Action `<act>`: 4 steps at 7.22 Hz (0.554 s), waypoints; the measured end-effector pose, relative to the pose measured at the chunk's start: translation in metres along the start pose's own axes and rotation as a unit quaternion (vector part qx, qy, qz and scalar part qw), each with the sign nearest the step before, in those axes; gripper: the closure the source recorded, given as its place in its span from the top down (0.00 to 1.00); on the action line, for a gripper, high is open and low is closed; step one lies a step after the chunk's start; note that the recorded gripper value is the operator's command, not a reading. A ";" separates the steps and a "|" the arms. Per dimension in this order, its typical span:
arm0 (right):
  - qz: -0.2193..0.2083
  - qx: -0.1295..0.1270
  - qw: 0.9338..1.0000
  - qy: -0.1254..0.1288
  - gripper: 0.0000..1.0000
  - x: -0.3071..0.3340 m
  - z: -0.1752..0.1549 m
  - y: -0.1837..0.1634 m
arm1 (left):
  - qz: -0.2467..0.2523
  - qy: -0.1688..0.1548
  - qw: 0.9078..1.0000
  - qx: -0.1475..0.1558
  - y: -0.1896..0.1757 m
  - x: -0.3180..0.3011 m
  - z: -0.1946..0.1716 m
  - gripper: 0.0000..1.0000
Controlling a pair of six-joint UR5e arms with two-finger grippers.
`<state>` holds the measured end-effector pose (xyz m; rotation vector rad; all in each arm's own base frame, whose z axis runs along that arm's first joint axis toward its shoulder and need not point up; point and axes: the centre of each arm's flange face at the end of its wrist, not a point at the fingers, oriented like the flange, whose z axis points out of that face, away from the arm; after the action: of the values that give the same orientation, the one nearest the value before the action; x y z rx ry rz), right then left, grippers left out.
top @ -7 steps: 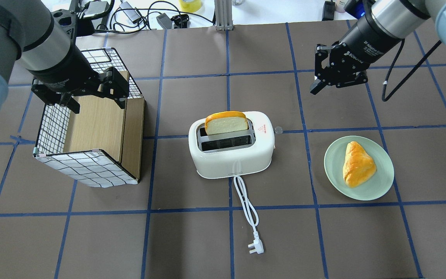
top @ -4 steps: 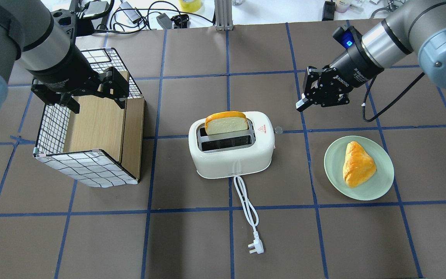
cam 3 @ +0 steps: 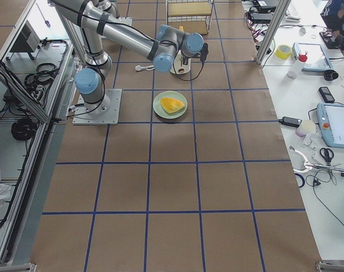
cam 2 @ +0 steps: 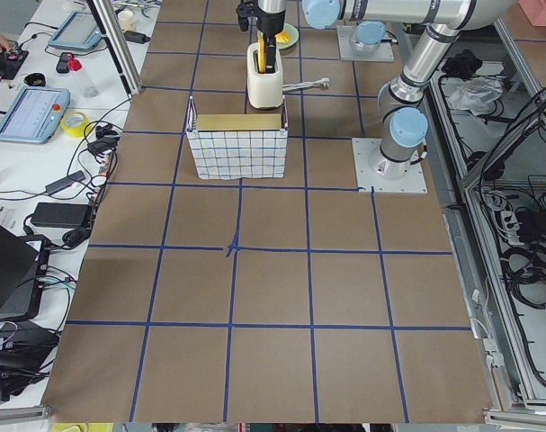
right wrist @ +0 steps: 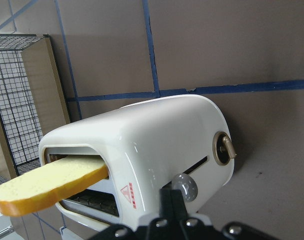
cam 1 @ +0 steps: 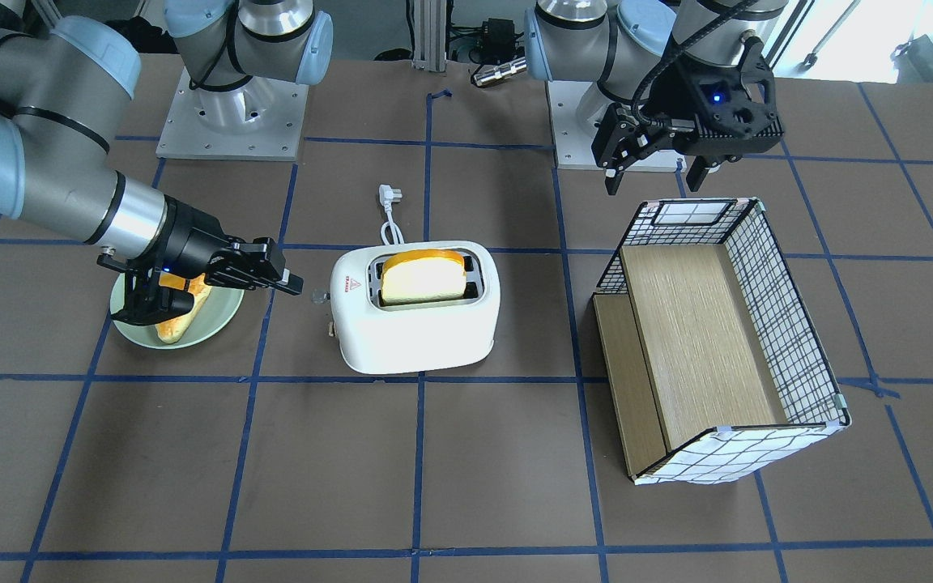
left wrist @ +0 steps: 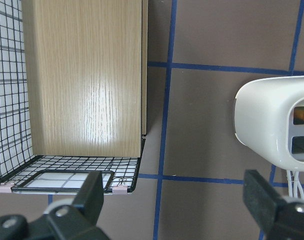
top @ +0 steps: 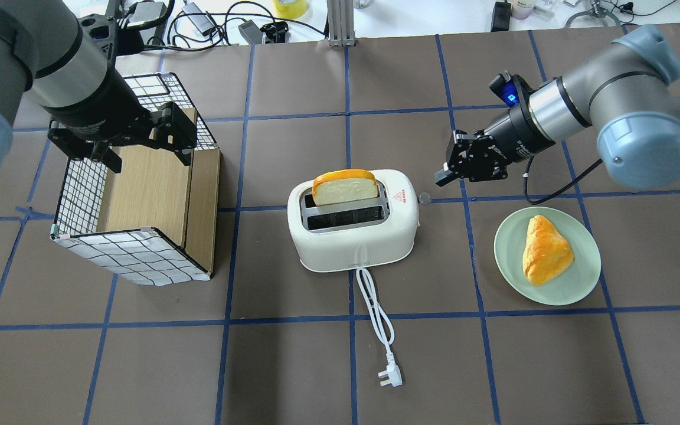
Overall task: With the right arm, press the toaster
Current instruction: 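Move the right gripper down toward the lever on the white toaster's side, then press the toaster lever down with the right gripper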
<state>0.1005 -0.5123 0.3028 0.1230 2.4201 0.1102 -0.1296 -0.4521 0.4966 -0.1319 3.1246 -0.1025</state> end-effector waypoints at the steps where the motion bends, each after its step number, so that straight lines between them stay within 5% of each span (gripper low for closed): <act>1: -0.002 0.004 1.000 -0.005 0.00 0.004 0.008 0.000 | 0.000 0.000 1.000 0.000 0.000 0.000 0.000 1.00; 4: 0.001 0.007 1.000 -0.027 0.00 0.002 0.013 0.000 | 0.000 0.000 1.000 0.000 0.000 0.000 0.000 1.00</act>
<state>0.1071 -0.5115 0.2917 0.1331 2.3675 0.0886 -0.1296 -0.4520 0.4966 -0.1320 3.1252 -0.1024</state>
